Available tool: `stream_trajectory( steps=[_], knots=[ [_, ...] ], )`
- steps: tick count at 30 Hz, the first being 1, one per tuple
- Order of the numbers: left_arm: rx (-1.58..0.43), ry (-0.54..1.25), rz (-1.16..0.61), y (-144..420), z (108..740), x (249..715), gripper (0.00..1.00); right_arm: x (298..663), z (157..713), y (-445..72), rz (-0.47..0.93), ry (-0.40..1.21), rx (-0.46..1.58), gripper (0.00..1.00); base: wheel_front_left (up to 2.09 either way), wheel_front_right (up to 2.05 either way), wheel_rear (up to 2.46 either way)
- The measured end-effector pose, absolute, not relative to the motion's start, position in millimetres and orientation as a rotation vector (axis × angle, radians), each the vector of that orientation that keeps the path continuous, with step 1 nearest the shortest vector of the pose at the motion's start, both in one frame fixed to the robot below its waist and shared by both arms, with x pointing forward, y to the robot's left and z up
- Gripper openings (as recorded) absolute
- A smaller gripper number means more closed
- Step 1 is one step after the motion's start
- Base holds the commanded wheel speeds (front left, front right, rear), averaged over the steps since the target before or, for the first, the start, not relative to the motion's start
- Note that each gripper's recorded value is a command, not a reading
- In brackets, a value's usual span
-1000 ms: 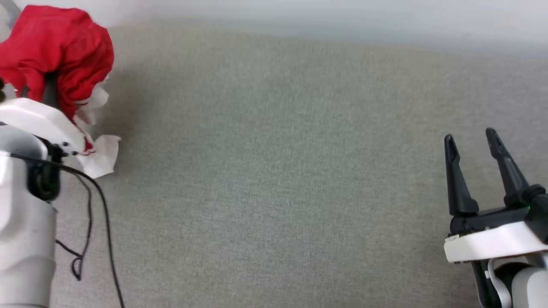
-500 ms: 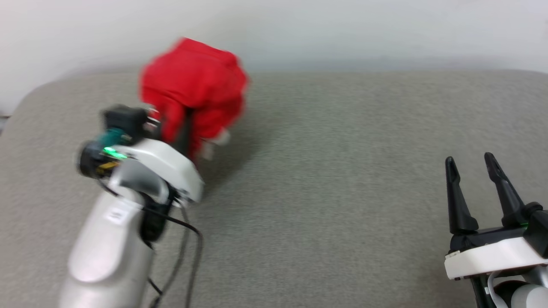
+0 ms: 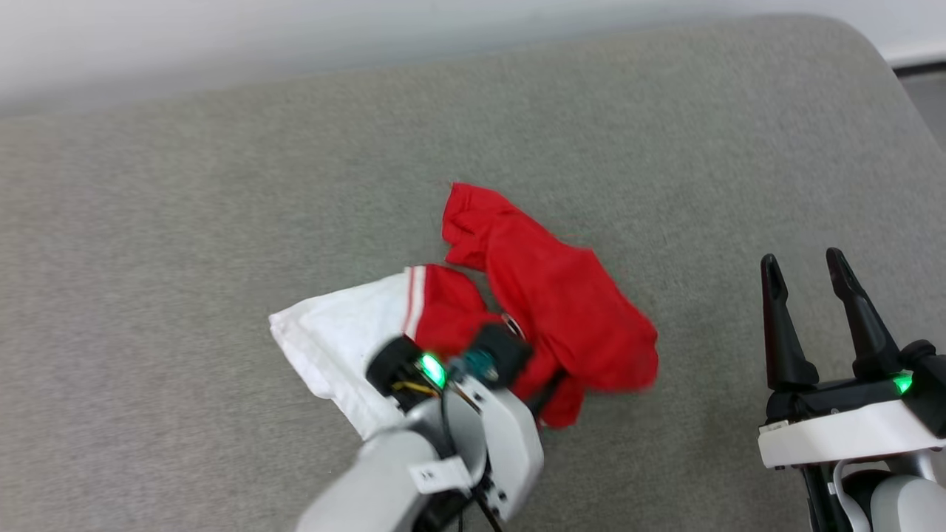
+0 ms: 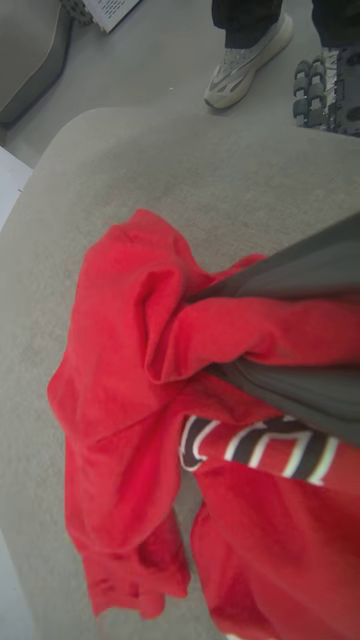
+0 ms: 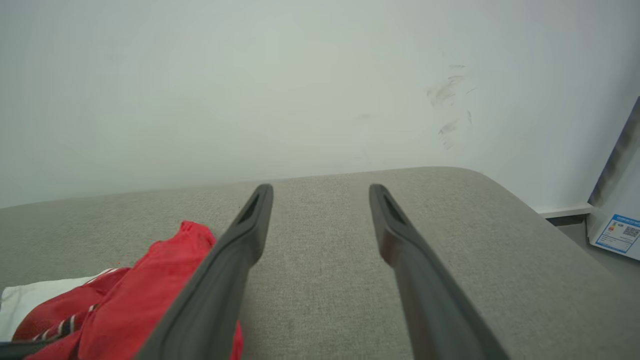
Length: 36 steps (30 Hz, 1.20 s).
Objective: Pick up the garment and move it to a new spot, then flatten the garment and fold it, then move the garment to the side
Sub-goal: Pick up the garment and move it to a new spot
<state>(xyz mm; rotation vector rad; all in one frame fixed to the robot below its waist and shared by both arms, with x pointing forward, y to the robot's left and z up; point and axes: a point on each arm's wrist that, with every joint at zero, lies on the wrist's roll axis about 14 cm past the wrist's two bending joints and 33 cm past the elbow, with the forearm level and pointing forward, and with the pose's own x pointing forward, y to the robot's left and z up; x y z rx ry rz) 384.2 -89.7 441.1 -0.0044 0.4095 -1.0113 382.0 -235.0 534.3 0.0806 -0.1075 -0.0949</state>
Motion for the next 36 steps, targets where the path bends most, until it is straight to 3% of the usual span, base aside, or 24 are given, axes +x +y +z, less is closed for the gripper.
stream_trajectory(
  steps=[6, 7, 14, 19, 29, 36],
  knots=[
    [-0.005, 0.491, -1.110, -105.4, 413.5, 356.3, 0.03, 384.0, 521.6, -241.8, -0.118, -0.081, 0.081, 1.00, 0.00, 0.00, 0.00],
    [-0.006, 0.483, -1.113, -105.6, 414.1, 354.9, 1.00, 384.6, 521.7, -241.3, -0.116, -0.082, 0.082, 1.00, 0.00, 0.00, 0.00],
    [-0.075, 0.261, -1.088, -106.9, 463.8, 357.7, 1.00, 382.9, 532.9, -232.6, -0.087, -0.109, 0.080, 1.00, 0.00, 0.00, 0.00],
    [-0.141, 0.093, -0.978, -88.7, 504.0, 363.4, 1.00, 377.4, 541.6, -220.5, -0.050, -0.116, 0.077, 1.00, 0.00, 0.00, 0.00],
    [-0.209, -0.091, -0.509, 17.8, 541.1, 400.1, 1.00, 370.2, 549.1, -193.3, 0.033, -0.106, 0.087, 1.00, 0.00, 0.00, 0.00],
    [-0.175, -0.146, -0.224, 107.6, 549.7, 400.8, 1.00, 362.5, 550.6, -180.9, 0.072, -0.094, 0.090, 1.00, 0.00, 0.00, 0.00]
  ],
)
